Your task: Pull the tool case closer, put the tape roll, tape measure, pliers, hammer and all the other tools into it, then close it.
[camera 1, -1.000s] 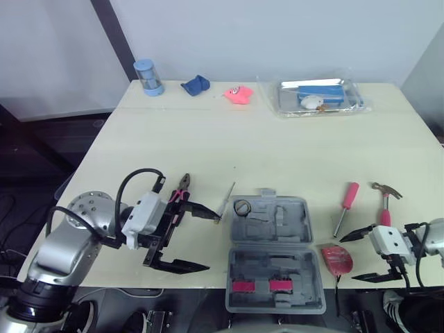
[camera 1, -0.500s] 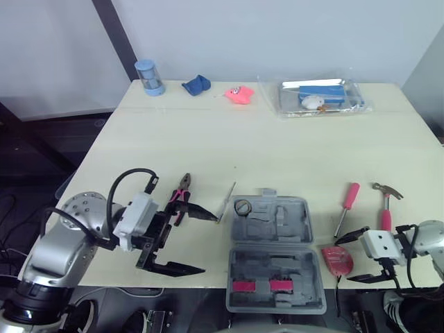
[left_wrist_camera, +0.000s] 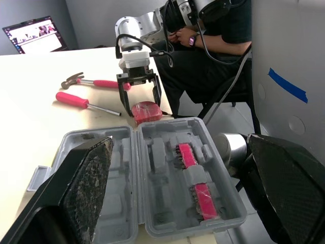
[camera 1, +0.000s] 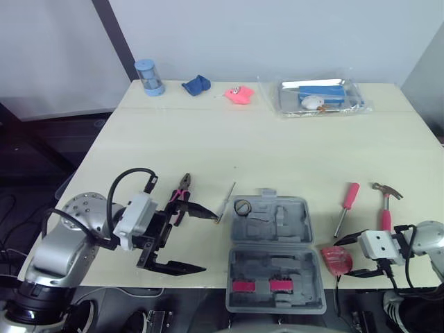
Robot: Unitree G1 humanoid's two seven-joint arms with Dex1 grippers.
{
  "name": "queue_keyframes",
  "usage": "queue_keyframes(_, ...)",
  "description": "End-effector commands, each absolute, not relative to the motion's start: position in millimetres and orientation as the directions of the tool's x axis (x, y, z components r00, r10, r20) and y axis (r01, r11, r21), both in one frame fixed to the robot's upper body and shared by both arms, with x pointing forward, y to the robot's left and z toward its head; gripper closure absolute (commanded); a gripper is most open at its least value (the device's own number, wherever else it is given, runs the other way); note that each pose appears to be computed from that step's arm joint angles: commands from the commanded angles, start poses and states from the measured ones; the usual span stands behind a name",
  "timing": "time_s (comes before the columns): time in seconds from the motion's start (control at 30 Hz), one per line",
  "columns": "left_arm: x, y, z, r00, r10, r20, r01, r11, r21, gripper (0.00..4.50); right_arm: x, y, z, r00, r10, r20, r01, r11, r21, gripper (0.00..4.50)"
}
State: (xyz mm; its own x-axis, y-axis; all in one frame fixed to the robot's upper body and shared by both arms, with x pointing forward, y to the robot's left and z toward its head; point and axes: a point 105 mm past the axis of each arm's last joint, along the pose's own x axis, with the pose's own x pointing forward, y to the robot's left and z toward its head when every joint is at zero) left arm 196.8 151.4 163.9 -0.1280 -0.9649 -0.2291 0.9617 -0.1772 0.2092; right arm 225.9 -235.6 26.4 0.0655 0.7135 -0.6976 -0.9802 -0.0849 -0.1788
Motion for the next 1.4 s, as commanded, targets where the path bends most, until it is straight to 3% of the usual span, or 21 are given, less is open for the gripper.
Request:
queue_keyframes(0.03, 196, 152, 168, -0.125, -0.965, -0.229, 0.954, -0.181, 0.241, 0.0, 223, -236, 31, 0.057, 0.708, -0.704, -0.974, -0.116, -0.196, 1.56)
queue_keyframes(0.2, 197, 151, 167, -0.117, -0.967, -0.224, 0.955, -0.172, 0.243, 0.0, 221, -240, 38, 0.092, 0.721, -0.687, -0.977, -0.068, -0.203, 1.56)
queue_keyframes(0.33, 200, 152, 166, -0.087, -0.972, -0.218, 0.958, -0.141, 0.248, 0.0, 222, -241, 55, 0.18, 0.725, -0.665, -0.973, 0.033, -0.228, 1.56)
queue_keyframes(0.53, 204, 152, 165, -0.035, -0.982, -0.187, 0.967, -0.081, 0.243, 0.0, 224, -241, 87, 0.29, 0.646, -0.706, -0.953, 0.126, -0.277, 1.56)
queue_keyframes(0.73, 216, 155, 161, 0.053, -0.984, -0.17, 0.969, 0.009, 0.248, 0.0, 249, -217, 120, 0.43, 0.498, -0.753, -0.903, 0.211, -0.376, 1.56)
queue_keyframes(1.4, 240, 175, 148, 0.222, -0.952, -0.209, 0.946, 0.158, 0.283, 0.0, 289, -129, 112, 0.444, 0.278, -0.852, -0.893, 0.209, -0.398, 1.56)
